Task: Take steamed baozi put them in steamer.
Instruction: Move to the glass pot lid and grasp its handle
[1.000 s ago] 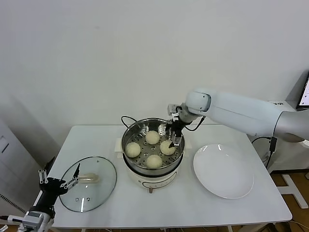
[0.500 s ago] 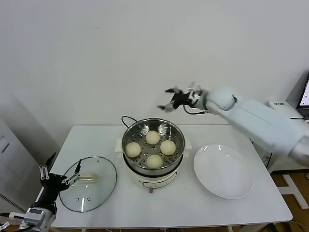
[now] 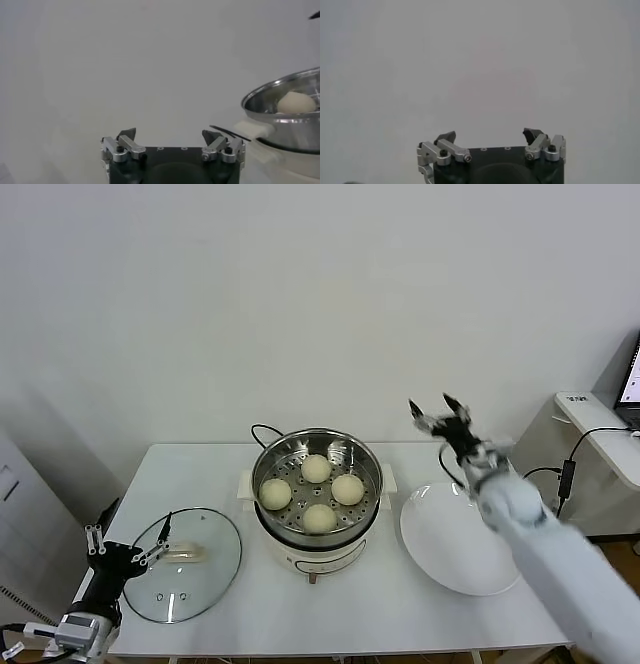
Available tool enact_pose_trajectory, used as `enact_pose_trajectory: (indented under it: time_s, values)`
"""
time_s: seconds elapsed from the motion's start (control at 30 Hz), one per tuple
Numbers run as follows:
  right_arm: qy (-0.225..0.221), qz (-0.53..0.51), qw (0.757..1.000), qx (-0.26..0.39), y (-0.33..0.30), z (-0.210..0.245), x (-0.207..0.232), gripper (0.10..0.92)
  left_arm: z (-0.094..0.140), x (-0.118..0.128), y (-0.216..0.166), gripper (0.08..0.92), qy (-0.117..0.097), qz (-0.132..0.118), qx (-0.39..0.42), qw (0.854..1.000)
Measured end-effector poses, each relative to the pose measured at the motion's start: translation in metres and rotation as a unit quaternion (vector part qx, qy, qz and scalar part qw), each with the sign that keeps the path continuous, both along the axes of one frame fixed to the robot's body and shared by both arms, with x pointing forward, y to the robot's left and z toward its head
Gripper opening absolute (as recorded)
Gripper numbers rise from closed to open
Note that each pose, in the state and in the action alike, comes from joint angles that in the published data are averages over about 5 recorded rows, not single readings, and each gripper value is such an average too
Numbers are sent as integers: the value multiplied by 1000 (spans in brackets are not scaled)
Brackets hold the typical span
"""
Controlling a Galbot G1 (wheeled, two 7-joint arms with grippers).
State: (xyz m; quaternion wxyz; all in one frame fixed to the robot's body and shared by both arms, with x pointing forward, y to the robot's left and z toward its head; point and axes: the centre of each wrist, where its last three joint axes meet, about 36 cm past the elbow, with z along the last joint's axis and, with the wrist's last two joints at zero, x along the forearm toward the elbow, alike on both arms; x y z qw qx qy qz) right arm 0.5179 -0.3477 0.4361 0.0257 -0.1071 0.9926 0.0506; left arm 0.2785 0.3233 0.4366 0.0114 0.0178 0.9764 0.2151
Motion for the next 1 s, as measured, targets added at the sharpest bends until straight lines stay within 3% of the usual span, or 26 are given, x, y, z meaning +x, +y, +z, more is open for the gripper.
enact_pose_trajectory:
  time_s: [0.33,0.63,0.8,1.0]
  values:
    - [28,-57,997,50,-5,-63,-156,823,-7,-3,4,823,6,5,20,1000]
    - [51,-98,993,40,-2,-66,-233,823,-23,2,19,823,-15,9,100,995]
    - [60,-113,991,28,-3,-62,-252,823,-52,0,33,823,-29,4,206,978]
    - [72,-132,988,14,-6,-61,-270,823,-89,-10,40,823,-35,-22,331,943]
